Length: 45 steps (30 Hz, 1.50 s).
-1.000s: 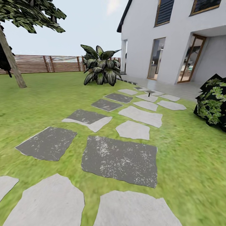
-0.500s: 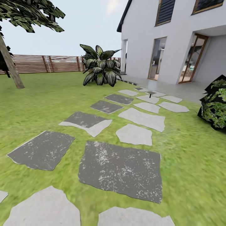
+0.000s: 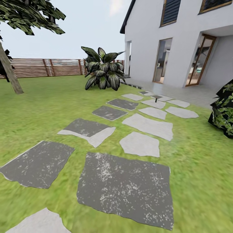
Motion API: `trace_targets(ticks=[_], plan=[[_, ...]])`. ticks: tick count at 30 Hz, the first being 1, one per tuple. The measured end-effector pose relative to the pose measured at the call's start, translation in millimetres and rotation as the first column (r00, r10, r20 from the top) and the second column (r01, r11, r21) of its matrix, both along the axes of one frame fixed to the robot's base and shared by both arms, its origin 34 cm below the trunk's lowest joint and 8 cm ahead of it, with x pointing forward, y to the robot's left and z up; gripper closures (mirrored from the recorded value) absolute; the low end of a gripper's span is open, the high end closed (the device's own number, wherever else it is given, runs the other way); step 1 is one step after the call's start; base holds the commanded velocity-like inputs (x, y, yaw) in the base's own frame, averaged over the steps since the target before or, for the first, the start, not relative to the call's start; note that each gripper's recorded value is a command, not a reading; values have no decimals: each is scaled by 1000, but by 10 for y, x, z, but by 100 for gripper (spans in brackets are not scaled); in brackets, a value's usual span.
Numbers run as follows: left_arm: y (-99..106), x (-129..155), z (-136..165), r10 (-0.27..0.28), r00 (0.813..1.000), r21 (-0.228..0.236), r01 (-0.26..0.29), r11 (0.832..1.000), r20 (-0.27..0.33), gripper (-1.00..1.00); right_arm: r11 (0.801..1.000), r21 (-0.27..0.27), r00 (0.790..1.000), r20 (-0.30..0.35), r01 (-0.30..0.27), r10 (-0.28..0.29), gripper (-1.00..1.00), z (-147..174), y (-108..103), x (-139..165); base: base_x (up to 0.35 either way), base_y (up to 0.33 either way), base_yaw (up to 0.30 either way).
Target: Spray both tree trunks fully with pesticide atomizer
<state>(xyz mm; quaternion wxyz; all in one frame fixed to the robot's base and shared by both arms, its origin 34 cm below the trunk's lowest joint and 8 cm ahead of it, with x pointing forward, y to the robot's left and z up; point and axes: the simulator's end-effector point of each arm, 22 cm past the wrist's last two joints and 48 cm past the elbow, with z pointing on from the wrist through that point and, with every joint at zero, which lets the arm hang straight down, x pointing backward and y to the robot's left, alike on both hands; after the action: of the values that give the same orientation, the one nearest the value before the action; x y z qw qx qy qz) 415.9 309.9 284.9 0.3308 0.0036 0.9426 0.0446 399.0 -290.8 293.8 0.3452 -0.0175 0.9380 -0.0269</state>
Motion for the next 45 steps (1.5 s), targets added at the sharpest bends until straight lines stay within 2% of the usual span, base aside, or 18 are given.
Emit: trace_targets(ticks=[6, 27, 45], plan=[[-1, 0, 0, 0, 1000, 0, 0, 1000, 0, -100, 1000, 0, 1000, 0, 1, -1, -100, 0, 0, 0, 340, 0, -103], [0, 1, 0, 0, 1000, 0, 0, 1000, 0, -100, 1000, 0, 1000, -2, 1, -1, -100, -2, 0, -4, 340, 0, -271], [0, 0, 0, 0, 1000, 0, 0, 1000, 0, -100, 1000, 0, 1000, 0, -1, 1, -100, -1, 5, -1, 340, 0, -19]])
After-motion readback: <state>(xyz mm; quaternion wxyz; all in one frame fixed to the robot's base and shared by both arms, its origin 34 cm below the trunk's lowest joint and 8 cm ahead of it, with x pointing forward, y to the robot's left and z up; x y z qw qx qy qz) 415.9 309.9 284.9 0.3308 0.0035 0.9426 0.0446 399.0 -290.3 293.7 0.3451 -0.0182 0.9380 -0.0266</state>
